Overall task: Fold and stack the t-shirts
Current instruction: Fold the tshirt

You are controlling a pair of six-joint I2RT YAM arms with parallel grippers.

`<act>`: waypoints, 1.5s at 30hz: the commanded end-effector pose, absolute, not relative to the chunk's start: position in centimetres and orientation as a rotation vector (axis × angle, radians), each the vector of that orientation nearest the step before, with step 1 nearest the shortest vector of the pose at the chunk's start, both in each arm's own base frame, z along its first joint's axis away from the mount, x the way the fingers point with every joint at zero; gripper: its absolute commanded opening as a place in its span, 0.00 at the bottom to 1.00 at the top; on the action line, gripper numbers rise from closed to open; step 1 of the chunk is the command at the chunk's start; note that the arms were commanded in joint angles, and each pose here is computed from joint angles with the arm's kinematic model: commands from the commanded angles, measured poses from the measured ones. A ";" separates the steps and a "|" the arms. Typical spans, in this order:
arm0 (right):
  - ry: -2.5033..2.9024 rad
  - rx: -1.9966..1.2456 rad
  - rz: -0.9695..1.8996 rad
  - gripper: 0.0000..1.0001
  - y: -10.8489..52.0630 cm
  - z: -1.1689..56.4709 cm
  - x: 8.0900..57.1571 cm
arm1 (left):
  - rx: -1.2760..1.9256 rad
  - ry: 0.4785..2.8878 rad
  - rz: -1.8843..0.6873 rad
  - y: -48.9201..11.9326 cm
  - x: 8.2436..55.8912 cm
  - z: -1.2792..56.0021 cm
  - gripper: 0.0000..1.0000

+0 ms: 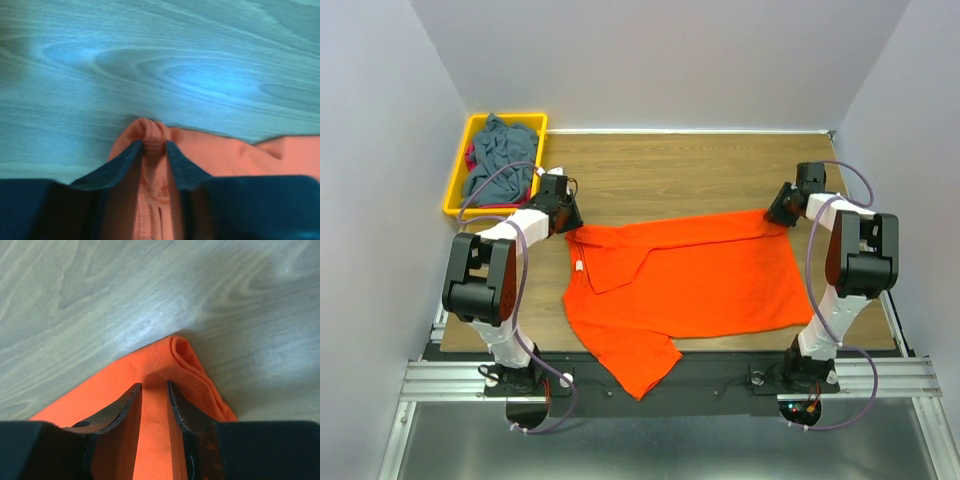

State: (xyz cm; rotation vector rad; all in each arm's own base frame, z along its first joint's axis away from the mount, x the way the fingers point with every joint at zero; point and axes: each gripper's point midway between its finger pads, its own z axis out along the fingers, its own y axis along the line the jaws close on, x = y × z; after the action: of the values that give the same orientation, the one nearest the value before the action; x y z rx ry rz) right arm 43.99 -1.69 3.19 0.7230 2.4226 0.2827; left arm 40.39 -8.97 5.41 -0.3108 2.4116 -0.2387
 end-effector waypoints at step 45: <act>2.244 0.483 0.568 0.83 5.4 13.3 41.3 | 0.588 2.138 -0.041 -24.6 38.5 13.9 0.78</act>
State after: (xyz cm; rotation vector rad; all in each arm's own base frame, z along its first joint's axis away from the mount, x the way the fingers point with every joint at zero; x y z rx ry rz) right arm 42.98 5.05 12.64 0.5079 2.2552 0.5512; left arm 39.74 -25.70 17.97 0.4331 2.0691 -0.2796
